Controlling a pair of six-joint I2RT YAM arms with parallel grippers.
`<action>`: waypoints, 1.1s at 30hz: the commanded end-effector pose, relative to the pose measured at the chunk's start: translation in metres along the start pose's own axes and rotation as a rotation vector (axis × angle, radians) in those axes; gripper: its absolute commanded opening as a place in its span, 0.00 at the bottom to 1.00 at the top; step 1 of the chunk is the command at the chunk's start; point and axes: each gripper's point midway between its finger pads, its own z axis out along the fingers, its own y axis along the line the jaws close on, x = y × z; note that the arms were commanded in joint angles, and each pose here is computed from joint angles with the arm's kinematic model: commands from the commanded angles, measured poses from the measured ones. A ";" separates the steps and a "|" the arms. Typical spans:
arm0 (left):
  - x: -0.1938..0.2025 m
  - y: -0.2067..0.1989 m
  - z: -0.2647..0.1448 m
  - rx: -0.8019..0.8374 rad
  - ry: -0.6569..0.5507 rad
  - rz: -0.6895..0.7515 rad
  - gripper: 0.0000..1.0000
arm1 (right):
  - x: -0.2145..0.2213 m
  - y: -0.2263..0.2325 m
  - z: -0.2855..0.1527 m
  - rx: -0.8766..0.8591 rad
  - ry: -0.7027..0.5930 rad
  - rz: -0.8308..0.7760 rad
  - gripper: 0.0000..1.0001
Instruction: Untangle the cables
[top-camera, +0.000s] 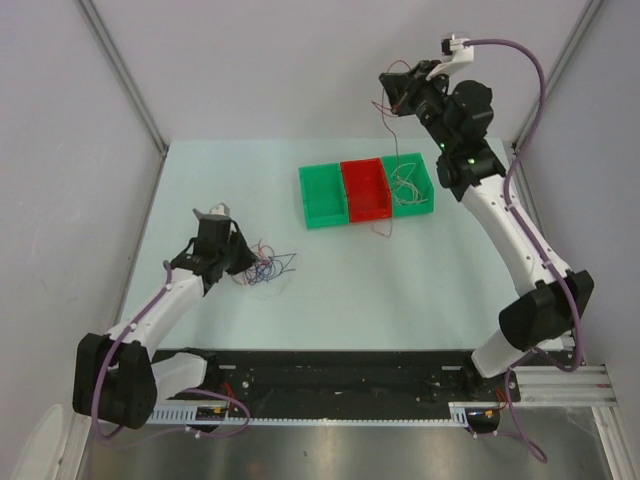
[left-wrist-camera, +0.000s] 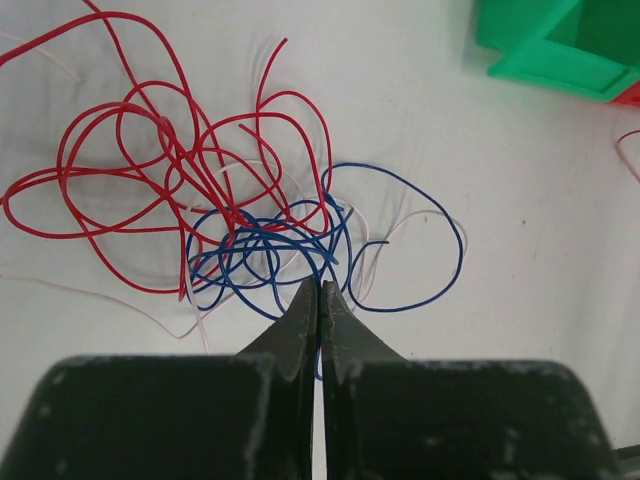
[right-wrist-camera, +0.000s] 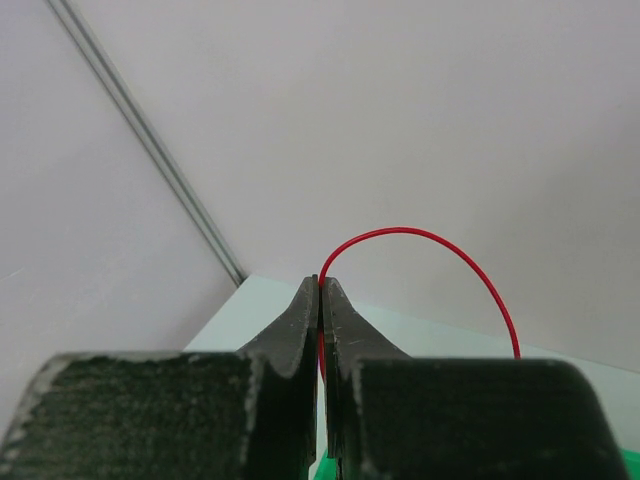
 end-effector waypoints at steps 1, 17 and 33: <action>-0.015 -0.030 -0.008 0.105 -0.045 0.063 0.00 | -0.019 0.011 0.025 -0.039 -0.099 -0.028 0.00; -0.003 -0.031 0.006 0.115 0.020 0.134 0.01 | -0.005 0.004 0.075 0.031 -0.123 -0.056 0.00; -0.005 -0.029 0.004 0.109 0.004 0.148 0.00 | -0.022 -0.019 0.115 0.113 -0.240 -0.137 0.00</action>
